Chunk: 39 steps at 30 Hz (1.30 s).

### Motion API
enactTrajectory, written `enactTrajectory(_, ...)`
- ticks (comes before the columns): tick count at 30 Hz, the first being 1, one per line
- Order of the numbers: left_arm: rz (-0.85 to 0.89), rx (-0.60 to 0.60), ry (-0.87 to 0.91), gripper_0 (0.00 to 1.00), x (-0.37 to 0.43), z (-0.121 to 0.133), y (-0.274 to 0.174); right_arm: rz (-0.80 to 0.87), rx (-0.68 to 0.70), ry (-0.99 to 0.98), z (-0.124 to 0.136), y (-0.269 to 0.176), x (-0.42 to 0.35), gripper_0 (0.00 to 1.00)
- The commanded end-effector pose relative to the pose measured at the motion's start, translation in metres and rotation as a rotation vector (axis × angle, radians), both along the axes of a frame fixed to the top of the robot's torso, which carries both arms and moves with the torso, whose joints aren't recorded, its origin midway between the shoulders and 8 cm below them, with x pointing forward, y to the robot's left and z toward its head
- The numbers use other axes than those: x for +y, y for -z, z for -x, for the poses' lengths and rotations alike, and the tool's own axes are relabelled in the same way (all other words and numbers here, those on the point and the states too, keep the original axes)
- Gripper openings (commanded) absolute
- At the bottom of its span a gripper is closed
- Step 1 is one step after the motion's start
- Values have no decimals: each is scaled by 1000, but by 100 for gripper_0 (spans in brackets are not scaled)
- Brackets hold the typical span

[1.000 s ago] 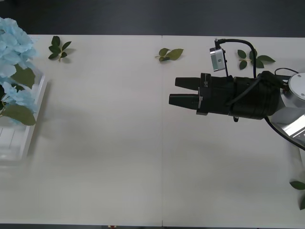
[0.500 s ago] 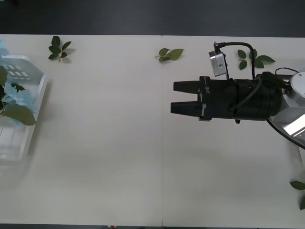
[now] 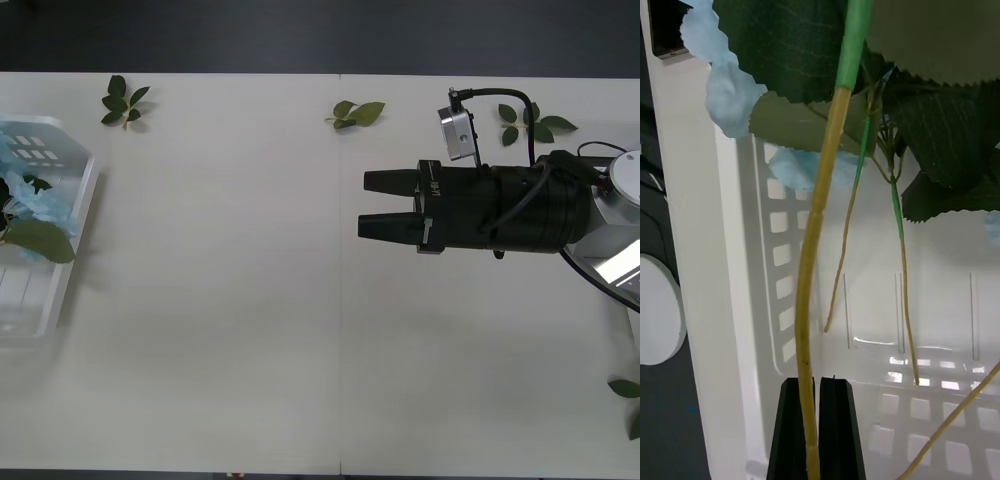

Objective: Put the red flowers into the right box and the blue flowers into the left box

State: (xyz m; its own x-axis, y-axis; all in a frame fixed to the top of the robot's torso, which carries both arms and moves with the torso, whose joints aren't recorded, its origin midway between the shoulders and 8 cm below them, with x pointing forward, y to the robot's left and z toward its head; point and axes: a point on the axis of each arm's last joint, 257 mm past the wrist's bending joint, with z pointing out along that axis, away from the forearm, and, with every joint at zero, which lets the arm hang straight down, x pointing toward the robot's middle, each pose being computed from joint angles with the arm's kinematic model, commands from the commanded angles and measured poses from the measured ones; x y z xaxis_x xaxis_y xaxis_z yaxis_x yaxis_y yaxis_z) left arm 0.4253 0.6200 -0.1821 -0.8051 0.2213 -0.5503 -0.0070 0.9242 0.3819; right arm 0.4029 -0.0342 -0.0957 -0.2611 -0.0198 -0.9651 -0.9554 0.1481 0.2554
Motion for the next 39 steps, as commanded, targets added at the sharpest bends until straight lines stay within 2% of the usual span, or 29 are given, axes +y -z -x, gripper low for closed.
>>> enactTrajectory(1, -49, -34, -55, 0, 15, -9, -22, -22, -63, -28, 7, -20, 7, 100)
enactTrajectory(5, -84, -26, -54, 0, 16, -12, -19, -22, -63, -28, 7, -20, 7, 100)
enactTrajectory(6, -89, -27, -52, 5, 16, -13, -19, -22, -63, -28, 7, -20, 7, 100)
enactTrajectory(7, -96, -30, -47, 45, 15, -16, -20, -22, -63, -28, 7, -20, 7, 100)
enactTrajectory(8, -101, -29, -44, 68, 14, -16, -20, -22, -63, -28, 7, -20, 7, 100)
enactTrajectory(9, -102, -27, -40, 85, 13, -17, -20, -22, -63, -28, 7, -20, 7, 100)
enactTrajectory(11, -110, -29, -26, 100, 9, -19, -22, -22, -63, -28, 7, -20, 7, 100)
enactTrajectory(22, -73, 20, 70, 100, -35, -12, -36, -22, -63, -28, 7, -20, 7, 100)
enactTrajectory(26, -30, 52, 151, 100, -57, -2, -38, -22, -63, -28, 7, -20, 7, 100)
enactTrajectory(32, 89, 123, 350, 100, -105, 16, -34, -22, -63, -28, 7, -20, 7, 100)
enactTrajectory(39, 111, 132, 653, 100, -144, 34, -45, -22, -63, -28, 7, -20, 7, 100)
